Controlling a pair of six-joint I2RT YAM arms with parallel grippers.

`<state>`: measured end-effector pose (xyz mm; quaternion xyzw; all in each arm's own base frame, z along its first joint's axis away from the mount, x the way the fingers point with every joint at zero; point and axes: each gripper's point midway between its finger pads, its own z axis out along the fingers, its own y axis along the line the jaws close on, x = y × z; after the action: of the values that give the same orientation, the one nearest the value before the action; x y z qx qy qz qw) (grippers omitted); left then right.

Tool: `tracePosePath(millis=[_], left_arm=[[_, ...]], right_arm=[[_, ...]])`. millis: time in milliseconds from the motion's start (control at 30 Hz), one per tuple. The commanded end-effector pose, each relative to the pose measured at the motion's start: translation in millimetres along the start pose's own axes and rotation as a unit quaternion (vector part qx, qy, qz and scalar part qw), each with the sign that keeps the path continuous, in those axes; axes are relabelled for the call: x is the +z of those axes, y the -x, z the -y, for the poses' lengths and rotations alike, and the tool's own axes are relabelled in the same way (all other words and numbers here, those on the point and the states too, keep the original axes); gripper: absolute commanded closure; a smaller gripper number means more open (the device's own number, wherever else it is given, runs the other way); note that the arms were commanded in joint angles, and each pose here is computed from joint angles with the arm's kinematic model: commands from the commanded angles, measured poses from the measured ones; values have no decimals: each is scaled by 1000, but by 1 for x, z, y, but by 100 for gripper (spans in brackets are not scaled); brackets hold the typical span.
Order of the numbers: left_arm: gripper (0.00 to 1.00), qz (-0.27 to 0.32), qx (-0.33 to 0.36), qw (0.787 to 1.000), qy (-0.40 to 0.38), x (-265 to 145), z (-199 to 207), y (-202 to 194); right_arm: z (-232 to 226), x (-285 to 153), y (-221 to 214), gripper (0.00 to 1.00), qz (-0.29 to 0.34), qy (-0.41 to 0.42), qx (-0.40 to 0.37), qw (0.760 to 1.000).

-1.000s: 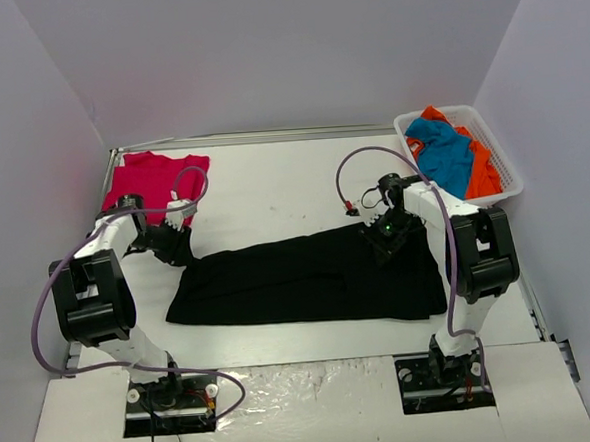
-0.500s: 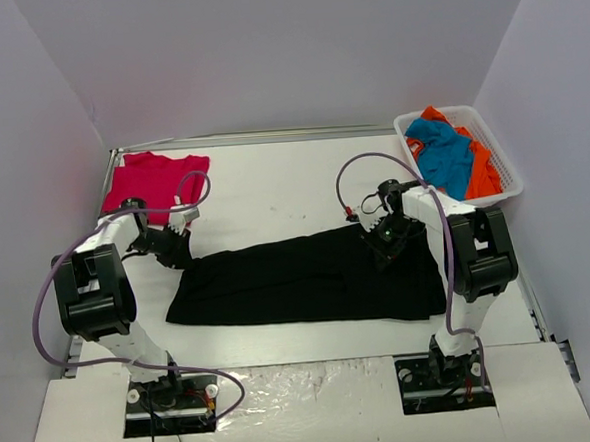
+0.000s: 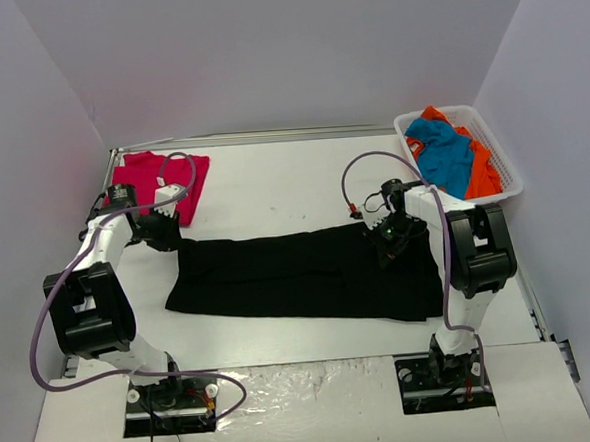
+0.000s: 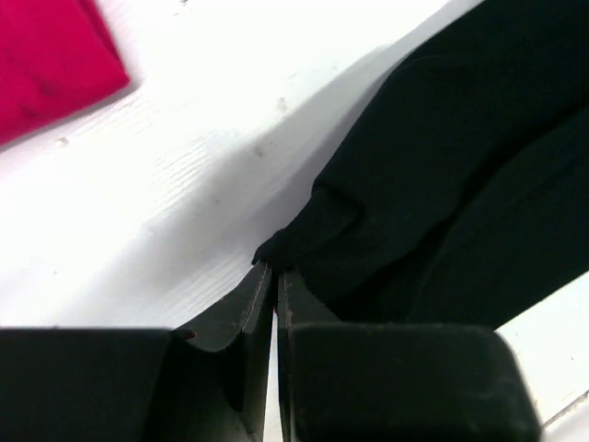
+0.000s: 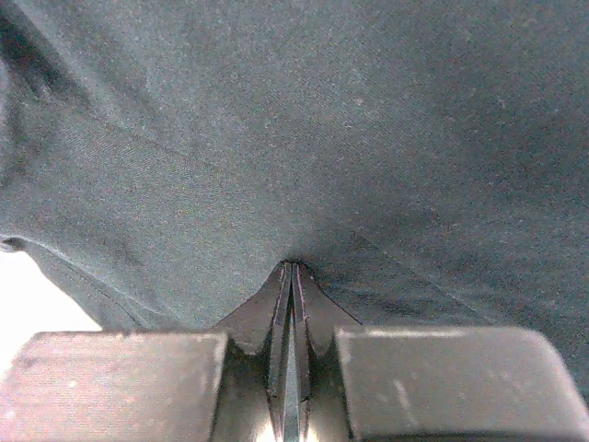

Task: Fold and stack the t-shirts
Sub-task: Rotate the tshirt 90 degrees

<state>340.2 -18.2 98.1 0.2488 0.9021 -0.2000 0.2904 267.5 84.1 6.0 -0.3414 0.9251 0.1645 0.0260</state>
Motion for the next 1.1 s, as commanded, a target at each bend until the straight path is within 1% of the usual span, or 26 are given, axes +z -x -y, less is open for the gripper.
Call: tracePosePath(millis=[0,367,567,600,633,700,767,800,833,967,1033,1067], left_arm=[[98,19,-16,998,56,-14,-22,19],[98,0,-30,997,78,4,-43,6],[94,-1,-44,995,94,13,-58,7],[92,-1,-44,994,95,14,-60,8],[88,-4,-51,994,95,18,-62,6],[86,-3,-53,994,96,20,-65,7],[82,-8,-59,994,95,25,-68,5],[79,-8,-59,994,95,25,-69,6],[74,-12,-61,993,97,26,-70,4],[71,-21,-57,992,113,20,-72,-1],[69,-10,-44,992,118,9,-66,4],[67,-6,-39,992,117,6,-62,6]], right_arm=[[14,22,-22,100,-52,-19,17,998],[23,35,-34,100,-79,-35,35,996],[25,39,-38,100,-88,-37,37,995],[26,39,-38,100,-88,-39,37,995],[26,39,-38,100,-90,-38,38,995],[25,40,-39,100,-91,-37,38,994],[26,41,-38,100,-92,-37,38,994],[26,42,-38,100,-92,-36,39,994],[26,42,-39,100,-93,-36,39,994],[25,43,-39,100,-93,-34,40,994],[25,43,-39,100,-94,-34,40,994],[25,43,-39,100,-94,-34,40,994]])
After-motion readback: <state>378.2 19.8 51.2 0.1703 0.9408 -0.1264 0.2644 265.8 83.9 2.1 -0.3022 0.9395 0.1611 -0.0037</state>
